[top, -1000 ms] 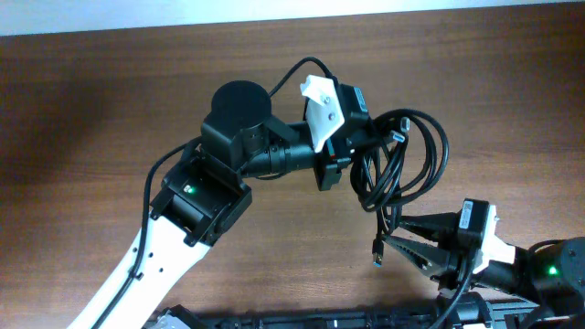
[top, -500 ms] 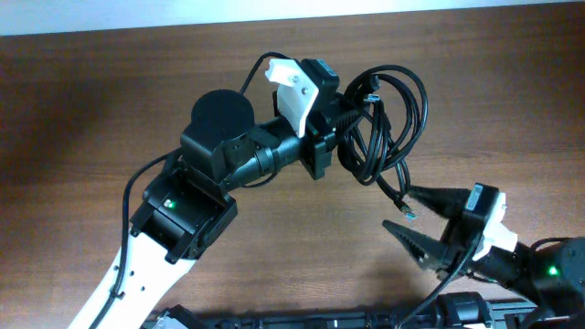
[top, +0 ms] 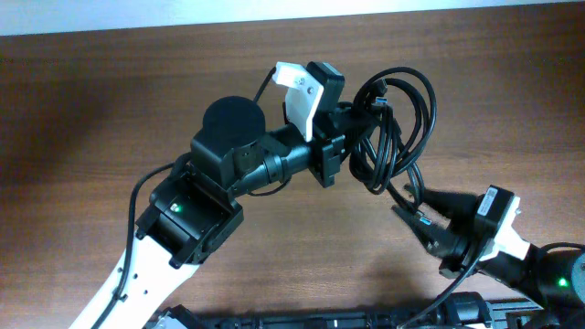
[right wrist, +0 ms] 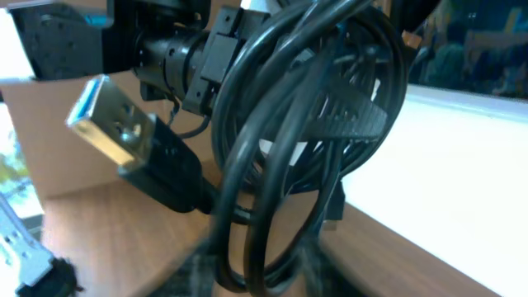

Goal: Untangle cables
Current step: 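Grasp the hanging cable loops with the right gripper beside the left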

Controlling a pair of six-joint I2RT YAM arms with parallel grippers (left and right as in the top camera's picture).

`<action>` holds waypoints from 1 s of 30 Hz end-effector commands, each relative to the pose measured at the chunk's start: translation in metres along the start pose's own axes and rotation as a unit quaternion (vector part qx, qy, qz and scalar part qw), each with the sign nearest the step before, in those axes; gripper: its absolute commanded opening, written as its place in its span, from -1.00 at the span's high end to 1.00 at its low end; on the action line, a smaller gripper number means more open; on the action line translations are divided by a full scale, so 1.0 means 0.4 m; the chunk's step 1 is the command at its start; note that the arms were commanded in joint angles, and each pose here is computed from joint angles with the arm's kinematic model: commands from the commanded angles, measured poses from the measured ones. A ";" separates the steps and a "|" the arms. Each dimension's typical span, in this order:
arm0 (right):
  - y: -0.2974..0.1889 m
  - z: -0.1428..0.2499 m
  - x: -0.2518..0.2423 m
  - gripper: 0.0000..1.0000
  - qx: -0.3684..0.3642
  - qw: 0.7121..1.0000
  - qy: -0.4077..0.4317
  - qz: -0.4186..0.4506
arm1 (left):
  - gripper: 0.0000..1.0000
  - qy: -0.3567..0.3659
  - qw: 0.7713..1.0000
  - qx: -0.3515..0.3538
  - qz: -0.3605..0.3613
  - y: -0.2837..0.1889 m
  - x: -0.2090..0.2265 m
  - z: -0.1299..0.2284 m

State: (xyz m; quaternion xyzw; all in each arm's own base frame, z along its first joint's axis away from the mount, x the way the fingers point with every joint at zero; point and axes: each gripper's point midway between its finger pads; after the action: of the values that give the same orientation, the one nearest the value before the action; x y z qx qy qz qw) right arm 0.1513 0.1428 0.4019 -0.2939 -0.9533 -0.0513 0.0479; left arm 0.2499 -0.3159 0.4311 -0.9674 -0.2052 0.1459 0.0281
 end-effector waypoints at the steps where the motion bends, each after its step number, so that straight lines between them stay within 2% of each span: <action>1: -0.002 -0.012 0.012 0.67 -0.004 1.000 -0.003 -0.007 | 1.00 -0.001 1.000 -0.013 0.003 -0.015 -0.014 -0.021; 5: -0.003 0.023 0.014 0.76 0.021 0.999 0.028 -0.012 | 1.00 0.001 1.000 -0.017 -0.002 -0.016 -0.010 -0.026; 7: -0.007 0.065 -0.028 0.84 0.044 0.996 0.070 0.038 | 1.00 0.001 1.000 -0.024 -0.018 -0.026 0.009 -0.036; 10: -0.020 0.097 -0.095 0.86 0.056 0.985 0.110 0.119 | 1.00 -0.003 0.999 -0.027 -0.039 -0.044 0.046 -0.043; 14: -0.041 0.109 -0.155 0.86 0.049 0.969 0.147 0.194 | 1.00 -0.001 0.998 -0.037 -0.049 -0.067 0.057 -0.059; 18: -0.057 0.130 -0.184 0.86 0.052 0.955 0.176 0.234 | 1.00 -0.001 0.998 -0.036 -0.049 -0.069 0.056 -0.058; 21: -0.080 0.144 -0.220 0.78 0.044 0.934 0.211 0.285 | 1.00 -0.004 0.998 -0.031 -0.051 -0.069 0.058 -0.051; 22: -0.087 0.148 -0.229 0.55 0.042 0.928 0.218 0.299 | 1.00 -0.006 0.998 -0.027 -0.051 -0.069 0.059 -0.046; 23: -0.087 0.148 -0.230 0.19 0.042 0.928 0.218 0.299 | 1.00 -0.007 0.998 -0.024 -0.052 -0.069 0.060 -0.043; 24: -0.087 0.148 -0.230 -0.32 0.042 0.928 0.218 0.299 | 1.00 -0.008 0.998 -0.023 -0.052 -0.069 0.060 -0.041; 27: -0.087 0.148 -0.229 -0.61 0.042 0.928 0.218 0.299 | 1.00 -0.008 0.998 -0.023 -0.053 -0.069 0.061 -0.041; 30: -0.086 0.148 -0.228 -0.75 0.042 0.929 0.218 0.297 | 1.00 -0.015 0.994 -0.020 -0.102 -0.075 0.104 -0.031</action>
State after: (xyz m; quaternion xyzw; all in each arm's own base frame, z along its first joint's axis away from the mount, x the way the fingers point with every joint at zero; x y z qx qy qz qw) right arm 0.2021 0.0744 0.3285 -0.5349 -0.7946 -0.0529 0.2821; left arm 0.2739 -0.2846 0.4203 -0.9482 -0.2695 0.1640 0.0380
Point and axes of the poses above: each gripper's point midway between its finger pads, its own y axis out along the fingers, its own x axis along the line the jaws close on, z = x × y, and after that the axes turned 9 degrees about y, right-handed
